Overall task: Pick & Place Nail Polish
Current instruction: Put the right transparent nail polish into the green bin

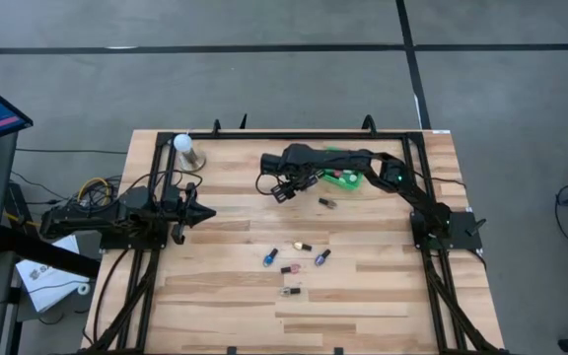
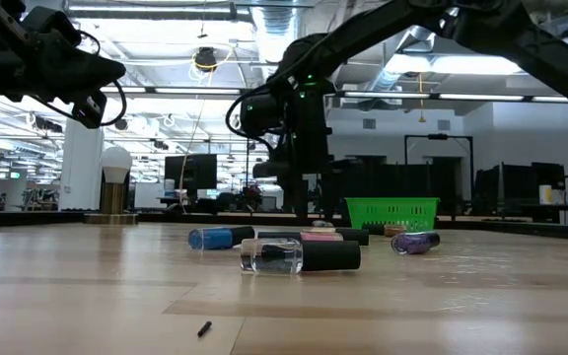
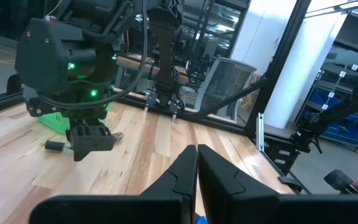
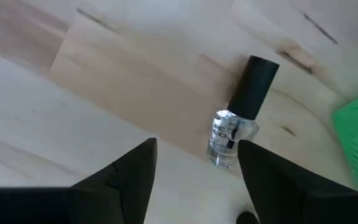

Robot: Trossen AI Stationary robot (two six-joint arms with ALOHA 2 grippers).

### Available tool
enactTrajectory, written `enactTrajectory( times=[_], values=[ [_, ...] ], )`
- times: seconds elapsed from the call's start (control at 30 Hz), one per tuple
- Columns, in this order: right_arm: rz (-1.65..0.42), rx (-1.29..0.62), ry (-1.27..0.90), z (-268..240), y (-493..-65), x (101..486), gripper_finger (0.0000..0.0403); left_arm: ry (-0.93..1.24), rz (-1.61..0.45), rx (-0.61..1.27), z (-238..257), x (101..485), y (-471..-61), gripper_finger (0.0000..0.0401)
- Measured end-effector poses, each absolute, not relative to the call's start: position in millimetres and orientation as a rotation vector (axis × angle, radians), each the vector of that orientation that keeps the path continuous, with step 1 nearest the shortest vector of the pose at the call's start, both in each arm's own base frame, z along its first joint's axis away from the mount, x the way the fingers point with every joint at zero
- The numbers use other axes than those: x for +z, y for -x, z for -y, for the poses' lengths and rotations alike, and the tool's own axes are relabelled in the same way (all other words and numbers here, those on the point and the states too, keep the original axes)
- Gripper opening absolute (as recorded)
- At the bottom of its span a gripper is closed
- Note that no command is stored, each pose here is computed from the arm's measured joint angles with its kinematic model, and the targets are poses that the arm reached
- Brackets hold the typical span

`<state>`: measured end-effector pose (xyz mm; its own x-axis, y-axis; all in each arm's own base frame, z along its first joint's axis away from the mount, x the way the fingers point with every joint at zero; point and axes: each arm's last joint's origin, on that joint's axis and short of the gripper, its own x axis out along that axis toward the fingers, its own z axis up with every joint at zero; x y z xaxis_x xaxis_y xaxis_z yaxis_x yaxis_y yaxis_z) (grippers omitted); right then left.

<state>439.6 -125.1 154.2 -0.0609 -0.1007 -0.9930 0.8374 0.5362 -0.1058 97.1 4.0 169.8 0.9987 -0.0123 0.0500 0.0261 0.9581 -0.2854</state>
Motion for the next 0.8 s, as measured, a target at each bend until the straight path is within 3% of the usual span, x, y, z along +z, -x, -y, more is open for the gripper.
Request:
enactTrajectory(
  times=[0.4,0.8],
  values=[
    [-1.404,-0.853,-0.632,123.4,-445.9,177.2,0.0218,0.29,0.048,-0.02,-3.9,169.8,-97.1,0.0008],
    [-1.413,-0.894,-0.637,139.7,-438.2,164.8,0.0218,0.29,0.048,-0.02,-3.9,169.8,-97.1,0.0008]
  ],
)
